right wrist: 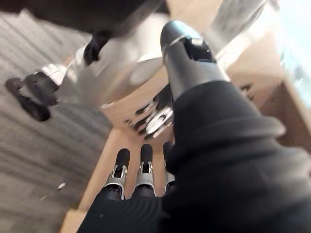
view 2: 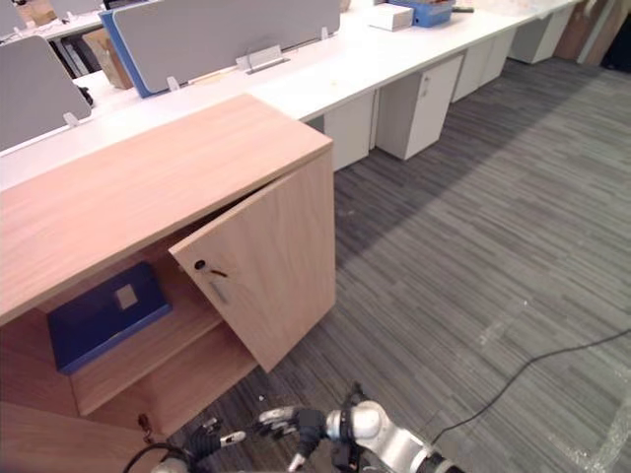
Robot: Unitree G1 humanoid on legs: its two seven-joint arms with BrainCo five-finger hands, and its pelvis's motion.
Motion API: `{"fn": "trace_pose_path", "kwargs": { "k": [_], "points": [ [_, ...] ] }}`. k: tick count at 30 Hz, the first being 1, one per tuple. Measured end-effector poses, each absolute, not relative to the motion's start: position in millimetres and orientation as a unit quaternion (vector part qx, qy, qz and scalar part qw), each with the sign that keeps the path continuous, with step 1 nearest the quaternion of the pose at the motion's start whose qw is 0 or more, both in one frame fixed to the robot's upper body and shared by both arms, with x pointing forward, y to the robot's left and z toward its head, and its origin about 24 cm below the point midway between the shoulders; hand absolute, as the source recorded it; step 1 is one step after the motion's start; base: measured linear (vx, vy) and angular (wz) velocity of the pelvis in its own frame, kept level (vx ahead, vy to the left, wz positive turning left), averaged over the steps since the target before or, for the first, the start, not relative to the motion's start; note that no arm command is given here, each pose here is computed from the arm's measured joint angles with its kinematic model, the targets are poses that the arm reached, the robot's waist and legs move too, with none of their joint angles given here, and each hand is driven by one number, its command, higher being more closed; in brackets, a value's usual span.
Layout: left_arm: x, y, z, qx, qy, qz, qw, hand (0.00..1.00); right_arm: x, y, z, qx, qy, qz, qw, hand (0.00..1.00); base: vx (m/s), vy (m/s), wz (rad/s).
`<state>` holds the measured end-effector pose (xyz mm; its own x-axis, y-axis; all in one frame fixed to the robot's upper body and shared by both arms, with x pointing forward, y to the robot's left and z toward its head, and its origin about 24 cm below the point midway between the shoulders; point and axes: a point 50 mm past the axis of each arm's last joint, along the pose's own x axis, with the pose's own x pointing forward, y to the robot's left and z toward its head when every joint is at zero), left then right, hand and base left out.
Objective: Walk over to the cabinet, pick up the folder, carry it to the office cabinet, place the folder inside the office cabinet, then close the office cabinet door
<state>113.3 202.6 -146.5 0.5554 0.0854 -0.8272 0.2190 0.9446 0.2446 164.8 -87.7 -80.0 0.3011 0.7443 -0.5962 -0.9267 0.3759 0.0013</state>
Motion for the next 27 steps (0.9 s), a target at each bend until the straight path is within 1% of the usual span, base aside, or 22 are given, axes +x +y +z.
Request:
{"fn": "trace_pose_path", "kwargs": {
  "k": [2, 4, 7, 8, 9, 12, 13, 14, 19, 22, 24, 27],
  "points": [
    [113, 203, -147, 0.164, 0.469, -0.031, 0.867, 0.00, 166, -105, -96, -0.217, 0.289, 0.467, 0.807, 0.00, -0.05, 0.030, 0.05],
    [116, 201, -146, 0.161, 0.464, -0.017, 0.871, 0.00, 164, -129, -113, -0.253, 0.325, 0.371, 0.832, 0.00, -0.09, 0.023, 0.16],
    [120, 197, -145, 0.158, 0.458, -0.011, 0.875, 0.00, 148, -155, -128, -0.244, 0.379, 0.281, 0.847, 0.00, -0.10, 0.014, 0.43],
    [122, 196, -145, 0.158, 0.456, -0.012, 0.876, 0.00, 148, -160, -129, -0.242, 0.386, 0.262, 0.851, 0.00, -0.05, 0.027, 0.44],
    [123, 194, -145, 0.156, 0.454, -0.013, 0.877, 0.00, 147, -171, -133, -0.237, 0.403, 0.223, 0.855, 0.00, -0.05, 0.040, 0.47],
    [125, 189, -145, 0.139, 0.450, -0.007, 0.882, 0.00, 140, -193, -144, -0.209, 0.459, 0.131, 0.853, 0.00, -0.06, 0.058, 0.37],
    [126, 189, -144, 0.138, 0.449, -0.004, 0.883, 0.00, 139, -197, -145, -0.203, 0.469, 0.114, 0.852, 0.00, -0.02, 0.069, 0.21],
    [126, 189, -145, 0.133, 0.451, 0.005, 0.882, 0.00, 134, -205, -149, -0.178, 0.491, 0.066, 0.850, 0.00, 0.04, 0.059, 0.14],
    [120, 188, -150, 0.100, 0.469, 0.031, 0.877, 0.00, 116, -225, -155, -0.091, 0.533, -0.071, 0.838, 0.00, 0.11, 0.104, 0.26],
    [120, 180, -152, 0.083, 0.475, 0.032, 0.876, 0.00, 97, -233, -158, -0.067, 0.549, -0.118, 0.824, 0.00, 0.18, 0.218, 0.68],
    [120, 176, -153, 0.087, 0.475, 0.025, 0.876, 0.00, 93, -236, -158, -0.048, 0.545, -0.145, 0.824, 0.00, 0.23, 0.184, 0.97],
    [122, 182, -152, 0.093, 0.472, 0.035, 0.876, 0.00, 89, -231, -159, 0.008, 0.538, -0.184, 0.823, 0.00, 0.17, -0.002, 1.22]
  ]
}}
